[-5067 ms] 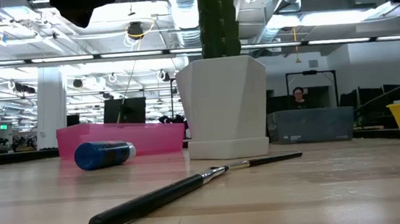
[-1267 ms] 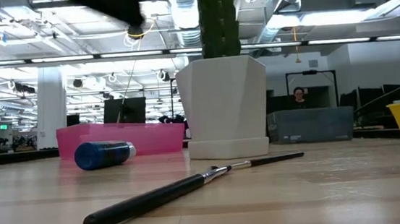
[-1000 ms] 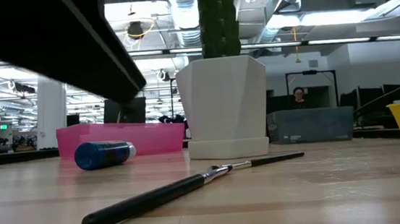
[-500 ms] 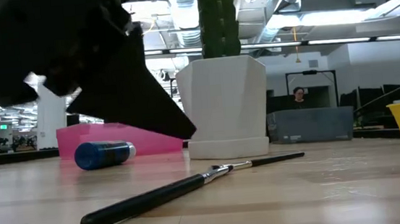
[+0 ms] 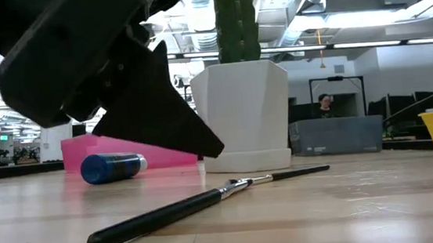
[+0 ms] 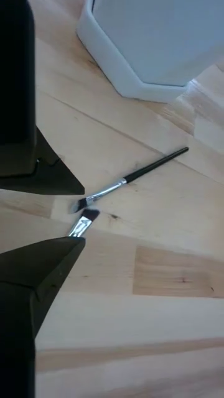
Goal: Pick & Place Paint Supplies
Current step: Put the top foundation brush into the black bin
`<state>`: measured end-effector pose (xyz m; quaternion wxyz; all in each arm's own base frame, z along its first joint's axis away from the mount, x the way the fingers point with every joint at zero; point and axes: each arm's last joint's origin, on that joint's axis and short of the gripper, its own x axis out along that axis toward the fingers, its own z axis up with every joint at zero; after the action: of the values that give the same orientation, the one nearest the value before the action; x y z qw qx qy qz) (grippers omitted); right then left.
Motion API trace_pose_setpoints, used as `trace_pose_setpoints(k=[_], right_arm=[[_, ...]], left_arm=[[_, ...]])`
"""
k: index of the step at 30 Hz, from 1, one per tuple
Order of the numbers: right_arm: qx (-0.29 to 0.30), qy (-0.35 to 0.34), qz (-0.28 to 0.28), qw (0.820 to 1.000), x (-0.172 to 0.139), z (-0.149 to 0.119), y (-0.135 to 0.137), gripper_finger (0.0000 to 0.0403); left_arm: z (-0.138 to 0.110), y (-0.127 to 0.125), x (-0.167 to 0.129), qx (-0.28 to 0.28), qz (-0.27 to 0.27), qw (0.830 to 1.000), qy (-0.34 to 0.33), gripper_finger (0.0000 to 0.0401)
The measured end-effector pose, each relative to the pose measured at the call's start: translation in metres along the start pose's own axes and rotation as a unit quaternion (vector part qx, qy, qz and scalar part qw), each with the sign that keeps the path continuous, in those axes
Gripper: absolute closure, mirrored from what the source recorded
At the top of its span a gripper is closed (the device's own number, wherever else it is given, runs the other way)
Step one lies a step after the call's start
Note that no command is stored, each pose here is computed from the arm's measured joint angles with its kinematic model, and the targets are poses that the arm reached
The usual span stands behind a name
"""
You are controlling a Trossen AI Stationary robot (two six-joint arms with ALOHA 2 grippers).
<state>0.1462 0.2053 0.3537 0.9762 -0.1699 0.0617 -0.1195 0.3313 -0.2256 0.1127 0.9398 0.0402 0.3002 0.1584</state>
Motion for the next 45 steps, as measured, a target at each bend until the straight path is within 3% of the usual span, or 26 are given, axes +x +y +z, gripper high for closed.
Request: trace_pose_setpoints(k=[17, 36, 45], right_arm=[[-0.001, 0.0, 0.0, 1.0, 0.0, 0.0, 0.0, 0.0217], [-0.004, 0.0, 0.001, 1.0, 0.0, 0.0, 0.0, 0.0217], [-0.004, 0.0, 0.001, 1.0, 0.0, 0.0, 0.0, 0.0217]], left_arm=[[0.005, 0.002, 0.01, -0.024, 0.014, 0.999, -0.023, 0.029], [0.005, -0.001, 0.016, -0.012, 0.019, 0.999, -0.046, 0.029], [-0.012, 0.008, 0.02, -0.04, 0.012, 0.998, -0.04, 0.029]])
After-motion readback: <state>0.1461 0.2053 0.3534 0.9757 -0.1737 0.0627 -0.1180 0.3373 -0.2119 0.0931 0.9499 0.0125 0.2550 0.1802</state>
